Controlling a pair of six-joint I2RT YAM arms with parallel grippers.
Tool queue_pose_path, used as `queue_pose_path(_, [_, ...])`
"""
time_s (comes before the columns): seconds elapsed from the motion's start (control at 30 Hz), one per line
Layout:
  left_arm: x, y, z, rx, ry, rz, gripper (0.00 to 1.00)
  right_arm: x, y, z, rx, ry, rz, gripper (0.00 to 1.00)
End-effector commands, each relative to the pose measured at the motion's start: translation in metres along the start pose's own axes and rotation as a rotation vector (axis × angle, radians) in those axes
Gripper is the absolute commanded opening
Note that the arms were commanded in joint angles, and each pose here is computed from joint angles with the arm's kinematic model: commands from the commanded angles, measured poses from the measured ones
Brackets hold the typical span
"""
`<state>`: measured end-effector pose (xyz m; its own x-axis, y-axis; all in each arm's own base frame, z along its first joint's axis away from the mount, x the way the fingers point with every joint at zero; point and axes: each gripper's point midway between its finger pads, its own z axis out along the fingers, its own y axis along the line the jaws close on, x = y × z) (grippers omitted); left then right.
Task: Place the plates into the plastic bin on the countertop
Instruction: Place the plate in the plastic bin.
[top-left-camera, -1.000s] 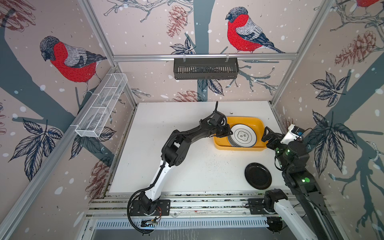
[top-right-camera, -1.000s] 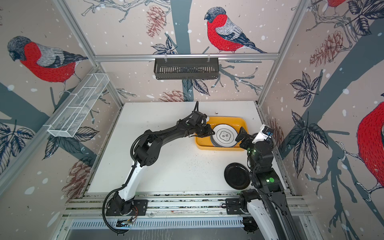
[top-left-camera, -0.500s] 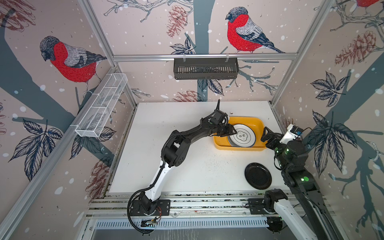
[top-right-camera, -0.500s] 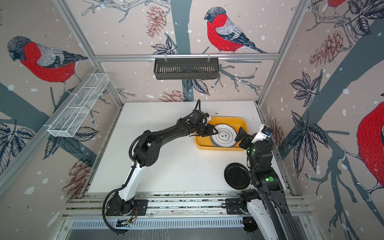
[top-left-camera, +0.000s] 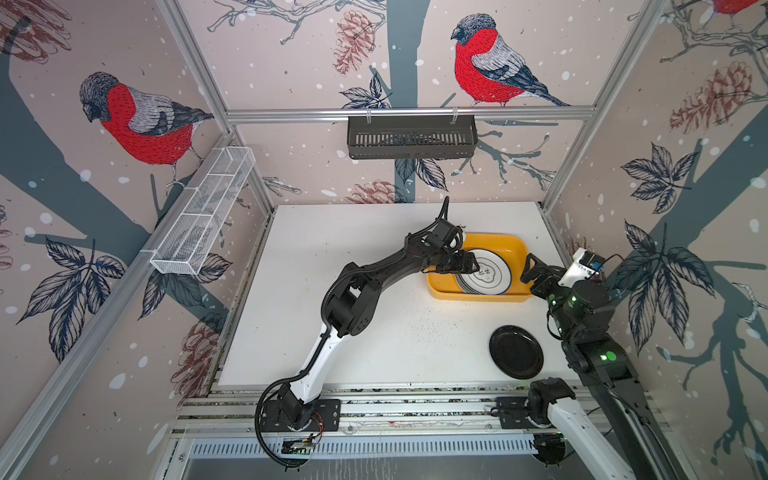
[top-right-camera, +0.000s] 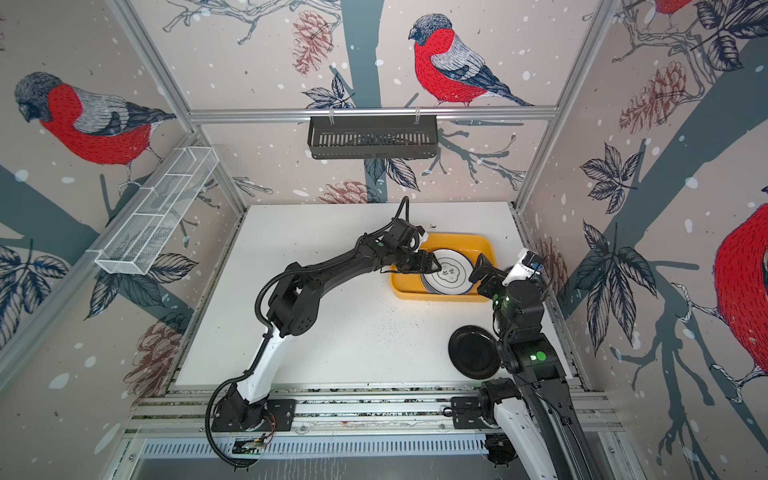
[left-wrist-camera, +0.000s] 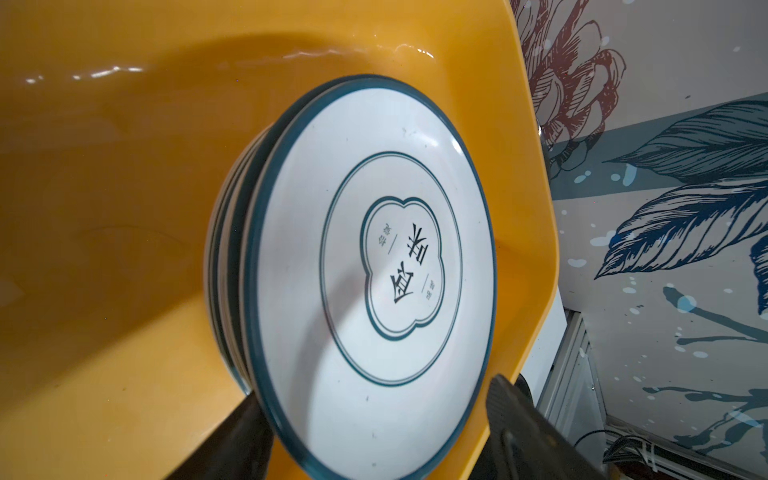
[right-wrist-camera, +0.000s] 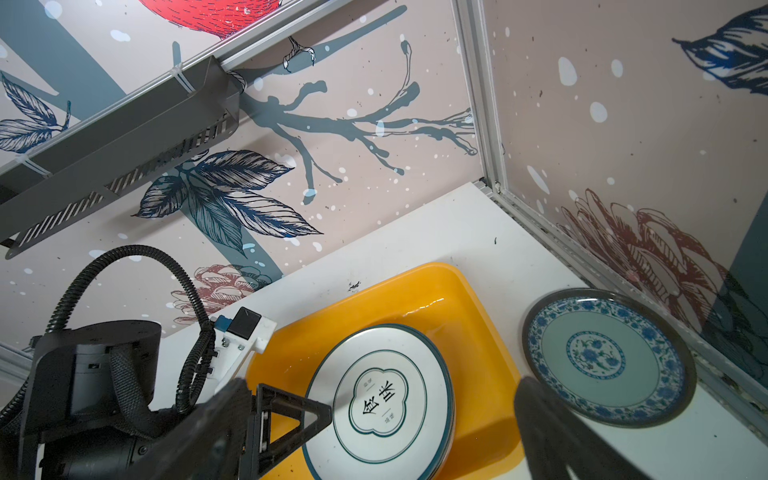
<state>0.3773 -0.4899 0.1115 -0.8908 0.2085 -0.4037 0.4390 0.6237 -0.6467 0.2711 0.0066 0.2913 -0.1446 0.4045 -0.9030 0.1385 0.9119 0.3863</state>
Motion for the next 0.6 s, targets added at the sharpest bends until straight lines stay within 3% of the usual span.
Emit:
queue_pose_path(0.0, [0.003, -0.001, -0.002, -0.041, 0.017, 0.052, 0.79, -0.004, 0.004, 0.000, -0.017, -0.014, 0.018, 0.99])
queue_pose_path(0.33, [0.020, 0.011, 0.010, -0.115, 0.081, 0.087, 0.82, -0.001, 0.002, -0.001, -0.013, -0.003, 0.020, 0.99])
queue_pose_path(0.57, [0.019, 0.026, -0.002, -0.267, 0.053, 0.137, 0.83, 0.000, 0.001, 0.000, -0.010, -0.002, 0.024, 1.00])
